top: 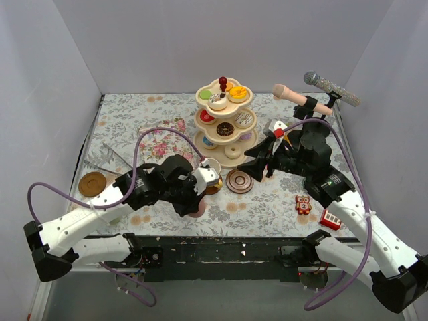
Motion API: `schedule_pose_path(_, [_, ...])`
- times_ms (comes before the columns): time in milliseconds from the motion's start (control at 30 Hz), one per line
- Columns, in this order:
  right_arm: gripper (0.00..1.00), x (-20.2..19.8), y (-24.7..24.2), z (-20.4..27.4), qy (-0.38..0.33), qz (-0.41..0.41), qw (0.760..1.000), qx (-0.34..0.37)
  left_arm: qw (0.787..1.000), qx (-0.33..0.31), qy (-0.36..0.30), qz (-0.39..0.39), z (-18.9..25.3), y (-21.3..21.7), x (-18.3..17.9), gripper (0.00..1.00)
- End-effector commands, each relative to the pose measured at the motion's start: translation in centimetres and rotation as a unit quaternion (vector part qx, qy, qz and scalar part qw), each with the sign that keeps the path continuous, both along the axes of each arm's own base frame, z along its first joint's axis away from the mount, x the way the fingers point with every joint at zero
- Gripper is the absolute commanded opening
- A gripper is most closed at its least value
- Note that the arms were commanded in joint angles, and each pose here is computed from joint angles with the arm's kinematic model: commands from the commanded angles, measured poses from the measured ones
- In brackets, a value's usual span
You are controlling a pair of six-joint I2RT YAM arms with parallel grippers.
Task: Serve the afternoon tea
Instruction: Place the cup at the center of the board.
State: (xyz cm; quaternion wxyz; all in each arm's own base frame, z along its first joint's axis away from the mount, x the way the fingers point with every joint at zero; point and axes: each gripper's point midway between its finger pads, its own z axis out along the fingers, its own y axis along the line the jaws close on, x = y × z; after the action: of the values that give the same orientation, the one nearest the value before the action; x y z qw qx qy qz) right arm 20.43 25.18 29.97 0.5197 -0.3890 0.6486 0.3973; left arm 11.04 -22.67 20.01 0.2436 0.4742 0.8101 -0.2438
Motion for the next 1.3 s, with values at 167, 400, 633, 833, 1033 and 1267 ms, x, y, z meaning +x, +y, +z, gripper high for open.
schedule_pose_path(167, [0.66,-0.7,-0.3,0.7,0.004,-0.007,0.999,0.034,0.994,0.032,-0.028,-0.096,-2.3,-4.7,-3.4,0.00])
schedule_pose_path(400, [0.66,-1.5,-0.4,1.0,-0.001,0.003,0.999,0.047,0.984,0.021,-0.088,-0.152,-3.6,-8.4,-2.7,0.00])
schedule_pose_path(633, [0.65,-0.9,-2.6,1.7,-0.028,-0.072,0.995,0.057,0.971,0.018,-0.129,-0.198,-6.1,-9.8,-1.9,0.00])
schedule_pose_path(833, [0.66,-0.6,-4.2,2.5,-0.048,-0.121,0.988,0.089,0.964,0.027,-0.152,-0.217,-7.5,-11.0,-1.1,0.00])
schedule_pose_path(1033, [0.65,-0.8,-4.0,2.3,-0.042,-0.113,0.989,0.090,0.962,0.034,-0.151,-0.223,-8.8,-11.3,-1.0,0.08])
schedule_pose_path(1267, [0.66,-0.9,-4.2,1.8,-0.038,-0.118,0.989,0.087,0.965,0.036,-0.154,-0.209,-8.8,-11.0,-0.7,0.29])
